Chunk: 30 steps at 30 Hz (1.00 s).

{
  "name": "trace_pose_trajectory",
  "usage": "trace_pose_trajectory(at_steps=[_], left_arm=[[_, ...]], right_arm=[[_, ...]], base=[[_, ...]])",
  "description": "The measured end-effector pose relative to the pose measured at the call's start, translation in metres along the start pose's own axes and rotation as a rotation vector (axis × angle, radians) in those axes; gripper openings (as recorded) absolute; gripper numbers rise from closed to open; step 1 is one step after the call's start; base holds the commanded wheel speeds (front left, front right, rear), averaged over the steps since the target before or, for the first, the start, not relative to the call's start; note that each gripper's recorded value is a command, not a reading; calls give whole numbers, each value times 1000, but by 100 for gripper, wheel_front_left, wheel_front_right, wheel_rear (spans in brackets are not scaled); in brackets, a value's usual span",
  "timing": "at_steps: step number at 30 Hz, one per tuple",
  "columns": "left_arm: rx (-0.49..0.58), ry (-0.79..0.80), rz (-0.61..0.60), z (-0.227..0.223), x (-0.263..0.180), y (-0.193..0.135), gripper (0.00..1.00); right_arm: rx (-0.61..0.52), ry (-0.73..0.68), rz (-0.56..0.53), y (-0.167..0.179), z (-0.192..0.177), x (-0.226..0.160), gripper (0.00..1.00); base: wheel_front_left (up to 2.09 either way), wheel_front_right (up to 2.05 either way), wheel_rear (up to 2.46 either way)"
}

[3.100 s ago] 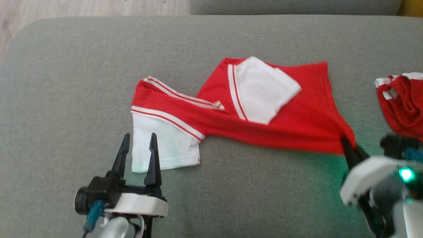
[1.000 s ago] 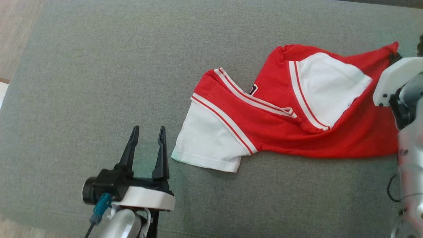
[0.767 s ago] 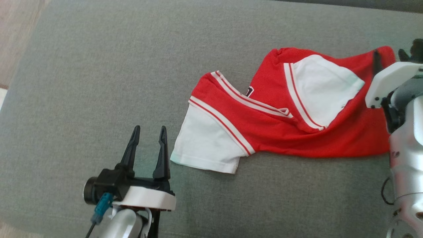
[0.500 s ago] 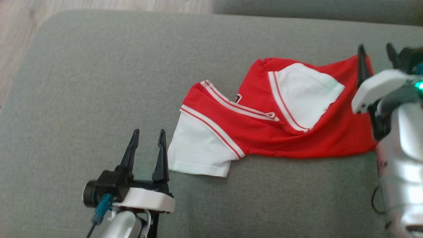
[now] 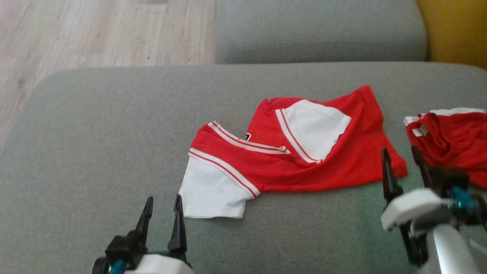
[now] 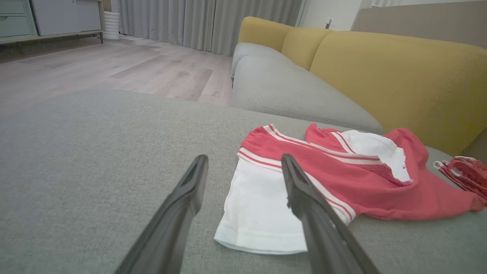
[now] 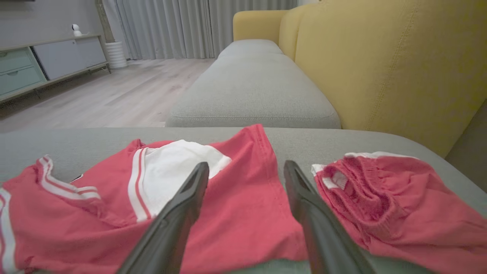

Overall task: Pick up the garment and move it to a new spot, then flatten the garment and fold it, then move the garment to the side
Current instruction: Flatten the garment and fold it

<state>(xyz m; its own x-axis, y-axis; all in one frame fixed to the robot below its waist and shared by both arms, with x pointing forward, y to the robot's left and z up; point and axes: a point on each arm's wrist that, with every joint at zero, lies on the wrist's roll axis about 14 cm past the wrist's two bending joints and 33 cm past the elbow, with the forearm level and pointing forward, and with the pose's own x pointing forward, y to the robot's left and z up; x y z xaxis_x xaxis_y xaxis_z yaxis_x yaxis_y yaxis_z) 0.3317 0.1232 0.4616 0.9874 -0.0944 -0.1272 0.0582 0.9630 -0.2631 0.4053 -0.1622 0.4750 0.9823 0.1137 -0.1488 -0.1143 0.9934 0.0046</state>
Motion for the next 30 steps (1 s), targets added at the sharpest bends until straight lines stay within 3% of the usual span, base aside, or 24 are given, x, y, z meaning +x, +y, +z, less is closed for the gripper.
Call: trace_pose_trajectory(at_steps=[8, 30], left_arm=[[10, 23, 18, -5, -13, 7, 100], [23, 63, 50, -10, -16, 17, 100]], right_arm=[[71, -26, 16, 9, -4, -44, 100], [95, 20, 68, 27, -9, -56, 100]], base=[[0, 0, 0], [0, 0, 0]])
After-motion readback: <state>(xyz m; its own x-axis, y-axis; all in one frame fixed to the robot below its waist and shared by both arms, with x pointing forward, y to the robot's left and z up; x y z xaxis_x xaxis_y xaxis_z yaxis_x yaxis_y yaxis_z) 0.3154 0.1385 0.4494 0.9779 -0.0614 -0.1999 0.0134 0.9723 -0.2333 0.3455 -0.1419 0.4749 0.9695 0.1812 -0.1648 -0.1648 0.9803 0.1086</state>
